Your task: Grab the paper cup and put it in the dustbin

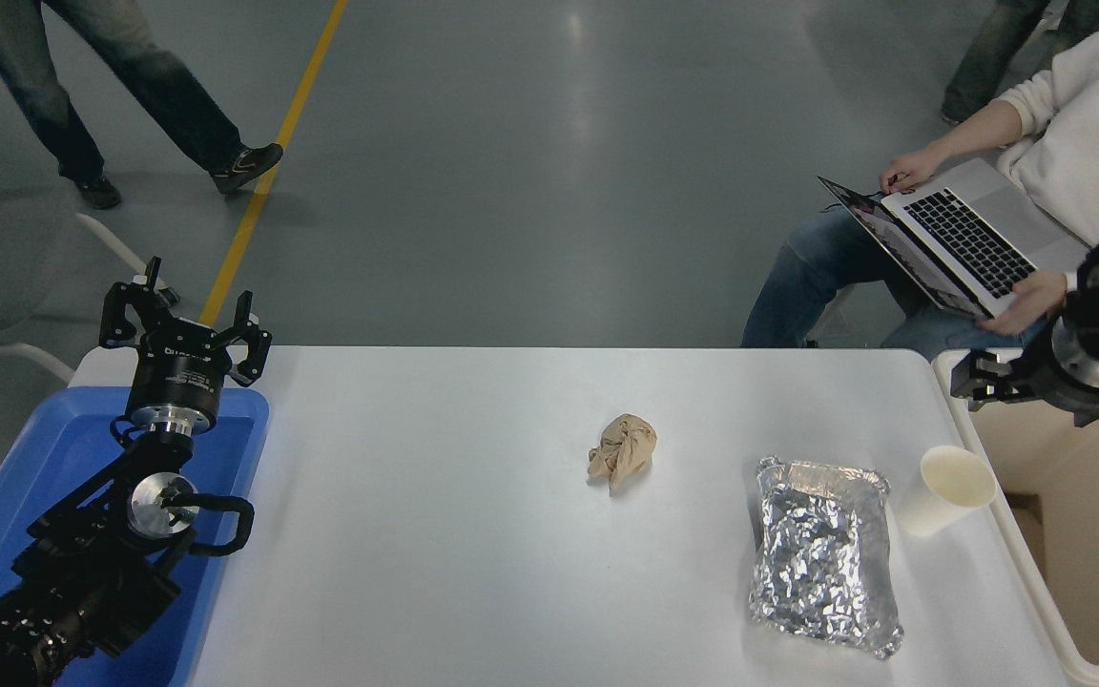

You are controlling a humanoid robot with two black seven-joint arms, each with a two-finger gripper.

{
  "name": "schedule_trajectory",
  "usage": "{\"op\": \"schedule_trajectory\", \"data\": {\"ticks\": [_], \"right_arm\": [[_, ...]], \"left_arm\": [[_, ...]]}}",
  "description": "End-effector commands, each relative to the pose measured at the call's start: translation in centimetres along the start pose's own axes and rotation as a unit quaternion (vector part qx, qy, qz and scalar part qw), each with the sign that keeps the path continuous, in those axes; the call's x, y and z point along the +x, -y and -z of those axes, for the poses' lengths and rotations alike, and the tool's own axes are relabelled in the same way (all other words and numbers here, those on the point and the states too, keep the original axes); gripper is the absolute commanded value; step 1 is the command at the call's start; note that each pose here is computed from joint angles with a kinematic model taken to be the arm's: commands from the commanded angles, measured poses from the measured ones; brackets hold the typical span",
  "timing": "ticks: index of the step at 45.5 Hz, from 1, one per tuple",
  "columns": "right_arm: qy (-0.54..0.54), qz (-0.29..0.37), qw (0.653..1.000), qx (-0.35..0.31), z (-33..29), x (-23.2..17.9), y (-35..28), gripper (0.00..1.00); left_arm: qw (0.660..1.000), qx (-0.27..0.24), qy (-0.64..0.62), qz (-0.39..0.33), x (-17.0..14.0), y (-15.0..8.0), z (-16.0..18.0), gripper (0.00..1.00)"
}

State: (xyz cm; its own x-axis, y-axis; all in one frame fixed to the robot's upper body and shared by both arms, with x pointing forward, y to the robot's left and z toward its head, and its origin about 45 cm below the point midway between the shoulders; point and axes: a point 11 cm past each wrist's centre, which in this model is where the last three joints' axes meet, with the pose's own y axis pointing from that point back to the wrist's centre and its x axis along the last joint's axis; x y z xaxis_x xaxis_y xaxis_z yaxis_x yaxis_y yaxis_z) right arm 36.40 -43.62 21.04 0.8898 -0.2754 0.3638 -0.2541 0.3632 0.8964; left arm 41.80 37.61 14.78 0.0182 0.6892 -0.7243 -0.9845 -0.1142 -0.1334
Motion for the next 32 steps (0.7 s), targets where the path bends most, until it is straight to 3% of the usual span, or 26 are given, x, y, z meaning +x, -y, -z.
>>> {"op": "schedule_trajectory", "data": {"ticks": [1, 32], "right_arm": [[0.045, 0.015, 0.999, 0.008, -0.43, -2.61, 3.84, 0.95], [0.099, 0.016, 0.995, 0.023, -0.02, -2.67, 4.59, 0.95]], "left_arm": [[1.000, 0.000, -0.001, 0.001, -0.05, 0.01, 0.05, 0.99], [1.000, 0.000, 0.000, 0.000, 0.03, 0.00, -0.03, 0.99]]}}
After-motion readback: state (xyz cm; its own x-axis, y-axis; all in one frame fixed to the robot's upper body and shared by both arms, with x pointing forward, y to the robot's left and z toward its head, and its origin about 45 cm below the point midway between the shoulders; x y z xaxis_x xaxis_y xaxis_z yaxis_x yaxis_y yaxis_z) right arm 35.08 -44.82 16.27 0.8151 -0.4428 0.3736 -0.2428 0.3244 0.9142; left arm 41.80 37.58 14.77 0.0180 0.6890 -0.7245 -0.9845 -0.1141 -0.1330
